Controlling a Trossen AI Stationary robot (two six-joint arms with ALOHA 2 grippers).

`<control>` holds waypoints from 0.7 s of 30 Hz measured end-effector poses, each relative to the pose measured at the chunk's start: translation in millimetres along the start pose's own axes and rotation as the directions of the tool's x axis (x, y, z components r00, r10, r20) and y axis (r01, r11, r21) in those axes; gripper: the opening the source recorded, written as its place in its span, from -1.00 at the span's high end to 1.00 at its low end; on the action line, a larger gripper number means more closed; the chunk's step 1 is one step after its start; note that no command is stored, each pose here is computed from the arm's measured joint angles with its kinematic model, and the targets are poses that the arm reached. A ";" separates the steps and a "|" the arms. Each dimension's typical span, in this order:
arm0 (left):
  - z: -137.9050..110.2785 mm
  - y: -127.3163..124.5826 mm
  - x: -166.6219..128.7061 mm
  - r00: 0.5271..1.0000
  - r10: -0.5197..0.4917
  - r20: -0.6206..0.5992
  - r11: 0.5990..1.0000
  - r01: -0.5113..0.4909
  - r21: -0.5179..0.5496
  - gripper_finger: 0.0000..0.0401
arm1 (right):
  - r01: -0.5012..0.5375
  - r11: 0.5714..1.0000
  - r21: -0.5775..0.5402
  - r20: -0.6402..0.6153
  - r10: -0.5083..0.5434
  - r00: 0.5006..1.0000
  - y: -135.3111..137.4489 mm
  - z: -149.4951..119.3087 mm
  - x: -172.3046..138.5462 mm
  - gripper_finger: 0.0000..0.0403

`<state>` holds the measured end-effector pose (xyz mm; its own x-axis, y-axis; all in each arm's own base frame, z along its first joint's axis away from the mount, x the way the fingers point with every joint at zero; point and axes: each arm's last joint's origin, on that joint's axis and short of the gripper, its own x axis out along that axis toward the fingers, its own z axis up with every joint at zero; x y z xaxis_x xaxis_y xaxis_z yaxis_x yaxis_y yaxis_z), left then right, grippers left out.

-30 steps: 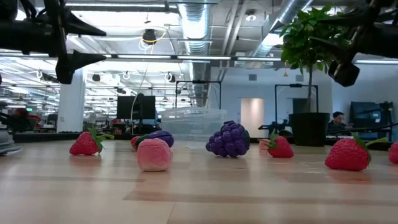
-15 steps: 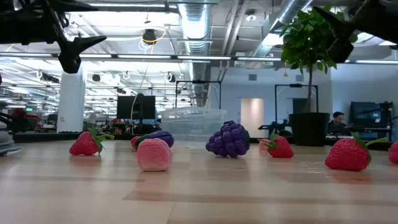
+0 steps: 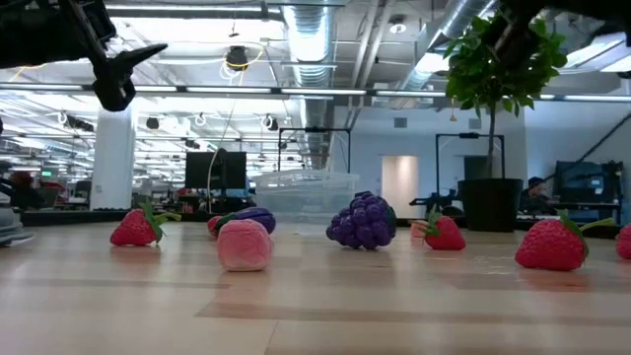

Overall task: Pick and placing Produce into tupperware
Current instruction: Put the strawberry into the transparent container

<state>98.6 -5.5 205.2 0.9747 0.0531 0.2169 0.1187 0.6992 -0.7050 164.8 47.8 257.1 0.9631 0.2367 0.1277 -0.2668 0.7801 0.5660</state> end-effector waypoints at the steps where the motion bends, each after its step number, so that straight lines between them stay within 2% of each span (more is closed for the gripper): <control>1: -0.9 1.4 1.0 1.000 0.024 0.001 1.000 -0.024 0.006 -0.30 | -0.001 1.000 -0.005 -0.002 0.001 1.000 2.0 1.7 3.4 0.11; 7: -4.0 4.3 3.5 0.998 0.062 -0.020 0.994 -0.060 0.096 -0.30 | -0.026 0.998 -0.064 0.025 0.028 0.999 16.9 19.4 19.7 0.11; 11: -4.3 7.1 3.2 0.993 0.121 0.008 0.969 -0.120 0.214 -0.30 | -0.021 0.995 -0.100 -0.011 0.020 1.000 25.7 27.0 26.6 0.11; 16: -4.5 7.1 3.2 0.993 0.121 0.005 0.963 -0.118 0.242 -0.30 | 0.045 0.992 -0.114 -0.205 -0.068 0.976 30.3 20.1 28.2 0.11; 21: -5.5 7.1 3.2 0.994 0.107 -0.019 0.969 -0.100 0.225 -0.30 | 0.155 0.986 -0.053 -0.423 -0.163 0.891 31.7 5.2 20.3 0.11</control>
<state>103.6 -4.3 197.2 0.9853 0.1136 0.1275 -0.0245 0.8330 -0.5527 176.0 74.3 281.9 0.8874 0.3290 -0.3229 -0.1159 0.8371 0.5346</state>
